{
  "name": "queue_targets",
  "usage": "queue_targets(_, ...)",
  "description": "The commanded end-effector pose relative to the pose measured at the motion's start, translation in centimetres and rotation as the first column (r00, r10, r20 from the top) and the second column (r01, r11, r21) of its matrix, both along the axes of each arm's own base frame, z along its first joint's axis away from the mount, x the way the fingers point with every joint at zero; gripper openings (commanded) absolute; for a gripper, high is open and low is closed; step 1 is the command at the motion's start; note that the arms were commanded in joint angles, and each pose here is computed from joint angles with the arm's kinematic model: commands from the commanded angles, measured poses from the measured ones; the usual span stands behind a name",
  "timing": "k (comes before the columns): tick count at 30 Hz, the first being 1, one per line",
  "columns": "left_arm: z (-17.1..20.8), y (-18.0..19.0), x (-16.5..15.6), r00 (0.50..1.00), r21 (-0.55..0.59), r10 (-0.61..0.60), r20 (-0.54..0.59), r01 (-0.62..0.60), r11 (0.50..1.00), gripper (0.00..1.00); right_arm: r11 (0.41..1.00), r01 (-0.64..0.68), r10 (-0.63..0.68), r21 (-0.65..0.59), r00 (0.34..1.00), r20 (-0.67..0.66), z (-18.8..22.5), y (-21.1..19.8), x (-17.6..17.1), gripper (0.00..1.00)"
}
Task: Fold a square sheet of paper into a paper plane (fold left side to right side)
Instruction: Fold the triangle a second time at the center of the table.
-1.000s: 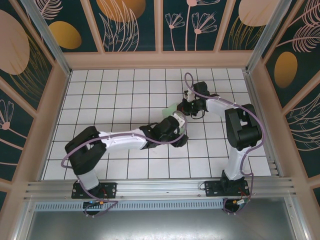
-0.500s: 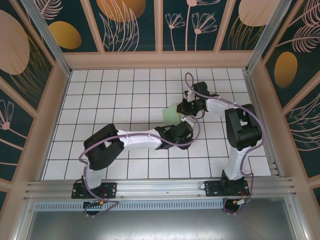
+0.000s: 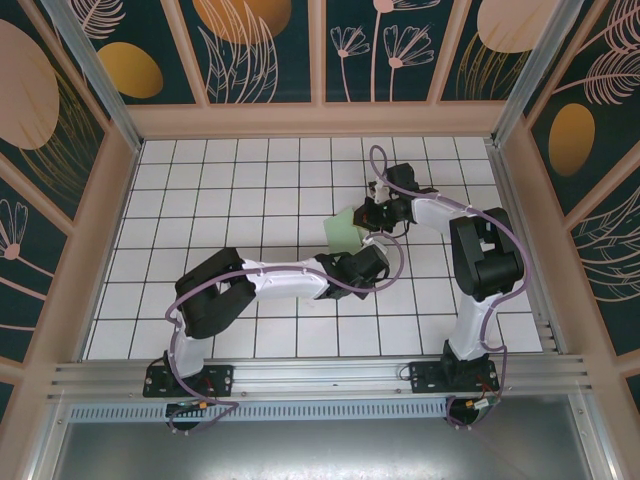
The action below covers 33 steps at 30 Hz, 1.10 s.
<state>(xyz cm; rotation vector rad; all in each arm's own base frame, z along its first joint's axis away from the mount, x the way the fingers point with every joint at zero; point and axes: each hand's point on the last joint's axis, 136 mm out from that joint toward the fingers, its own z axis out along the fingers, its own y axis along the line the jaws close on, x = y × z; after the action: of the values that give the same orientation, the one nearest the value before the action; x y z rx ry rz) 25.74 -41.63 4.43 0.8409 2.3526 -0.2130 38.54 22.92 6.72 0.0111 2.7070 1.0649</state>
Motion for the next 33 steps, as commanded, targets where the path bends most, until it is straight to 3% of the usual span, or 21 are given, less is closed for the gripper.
queue_targets(1, 2.0, -0.1, 0.0, 1.0, -0.029, 0.006, 0.021, -0.005, 1.0, 0.31, 1.0, -0.01, 0.01, -0.009, 1.0, -0.016, 0.0, 0.3, 0.0, 0.01)
queue_targets(11, 3.9, 0.3, -0.2, 1.0, -0.097, 0.007, 0.008, -0.006, 0.995, 0.04, 1.0, -0.013, 0.013, -0.023, 1.0, 0.001, 0.2, 0.2, 0.3, 0.06)
queue_targets(19, 5.3, 0.4, -0.4, 0.987, -0.293, -0.07, -0.147, 0.025, 0.956, 0.0, 1.0, 0.022, -0.026, 0.021, 0.984, 0.177, 5.5, -0.2, 2.0, 0.45)
queue_targets(25, 5.7, 1.4, -0.2, 0.969, -0.387, -0.125, -0.212, 0.034, 0.921, 0.0, 0.996, 0.081, -0.091, 0.047, 0.957, 0.277, 8.8, -2.7, 1.1, 0.67)
queue_targets(30, 5.8, 1.7, -0.2, 0.942, -0.487, -0.189, -0.275, 0.033, 0.873, 0.0, 0.993, 0.116, -0.118, 0.024, 0.958, 0.262, 7.4, -4.4, -1.6, 0.68)
queue_targets(33, 5.7, 2.1, -0.1, 0.932, -0.52, -0.204, -0.301, 0.019, 0.854, 0.0, 0.989, 0.14, -0.145, 0.034, 0.96, 0.241, 6.1, -5.0, -3.9, 0.58)
